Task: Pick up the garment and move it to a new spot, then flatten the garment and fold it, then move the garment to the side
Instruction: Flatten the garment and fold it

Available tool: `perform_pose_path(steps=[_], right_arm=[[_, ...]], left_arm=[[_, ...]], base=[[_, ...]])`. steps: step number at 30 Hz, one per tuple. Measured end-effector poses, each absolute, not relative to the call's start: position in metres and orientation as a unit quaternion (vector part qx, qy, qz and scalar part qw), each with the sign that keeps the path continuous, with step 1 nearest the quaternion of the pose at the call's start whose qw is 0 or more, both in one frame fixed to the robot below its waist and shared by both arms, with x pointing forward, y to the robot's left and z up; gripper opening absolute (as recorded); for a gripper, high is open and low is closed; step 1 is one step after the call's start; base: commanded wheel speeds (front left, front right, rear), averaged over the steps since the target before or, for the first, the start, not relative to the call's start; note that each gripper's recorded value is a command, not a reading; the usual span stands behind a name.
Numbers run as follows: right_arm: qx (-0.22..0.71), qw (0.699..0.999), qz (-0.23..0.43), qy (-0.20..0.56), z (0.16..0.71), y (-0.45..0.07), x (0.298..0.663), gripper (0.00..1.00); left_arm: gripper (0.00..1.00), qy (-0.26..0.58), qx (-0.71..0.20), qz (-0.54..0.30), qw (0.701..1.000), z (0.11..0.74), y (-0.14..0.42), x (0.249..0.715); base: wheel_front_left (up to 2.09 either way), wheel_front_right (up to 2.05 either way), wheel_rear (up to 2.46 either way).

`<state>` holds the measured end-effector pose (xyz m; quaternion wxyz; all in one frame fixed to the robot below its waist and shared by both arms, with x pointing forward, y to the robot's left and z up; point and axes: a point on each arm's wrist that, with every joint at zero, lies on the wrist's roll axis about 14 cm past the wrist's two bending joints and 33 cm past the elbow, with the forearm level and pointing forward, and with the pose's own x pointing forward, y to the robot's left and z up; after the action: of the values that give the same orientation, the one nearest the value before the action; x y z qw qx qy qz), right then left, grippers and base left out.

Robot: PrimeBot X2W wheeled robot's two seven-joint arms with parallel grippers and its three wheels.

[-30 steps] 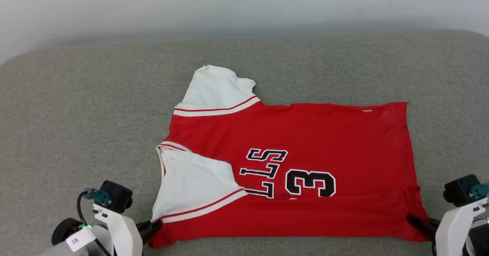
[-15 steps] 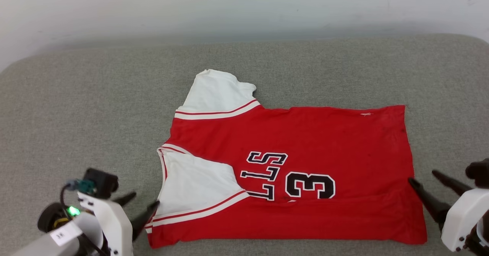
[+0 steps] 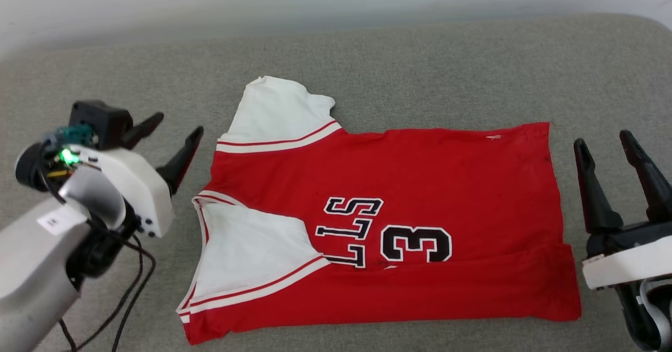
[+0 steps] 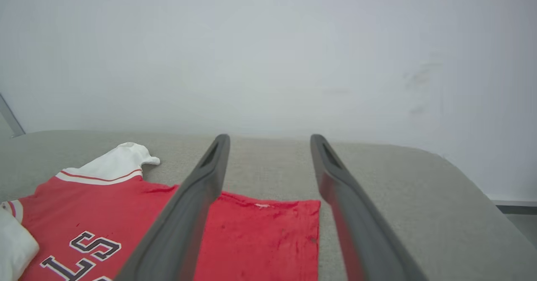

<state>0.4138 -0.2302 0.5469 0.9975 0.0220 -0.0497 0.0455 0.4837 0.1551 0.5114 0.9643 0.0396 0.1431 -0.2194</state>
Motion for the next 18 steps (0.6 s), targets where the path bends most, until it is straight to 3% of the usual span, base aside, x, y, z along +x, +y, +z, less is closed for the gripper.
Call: perform_pose_path(steps=[7, 18], right_arm=[[0.021, 0.999, 0.032, -0.035, 0.524, -0.218, 0.42, 1.0], [0.009, 1.0, 0.018, 0.005, 0.484, -0.225, 0.438, 1.0]], left_arm=[[1.0, 0.163, 0.053, -0.244, 0.955, 0.513, 0.141, 0.546], [1.0, 0.347, 0.086, -0.288, 0.888, 0.459, 0.106, 0.607]], base=[[0.0, 0.0, 0.0], [0.0, 0.0, 0.0]])
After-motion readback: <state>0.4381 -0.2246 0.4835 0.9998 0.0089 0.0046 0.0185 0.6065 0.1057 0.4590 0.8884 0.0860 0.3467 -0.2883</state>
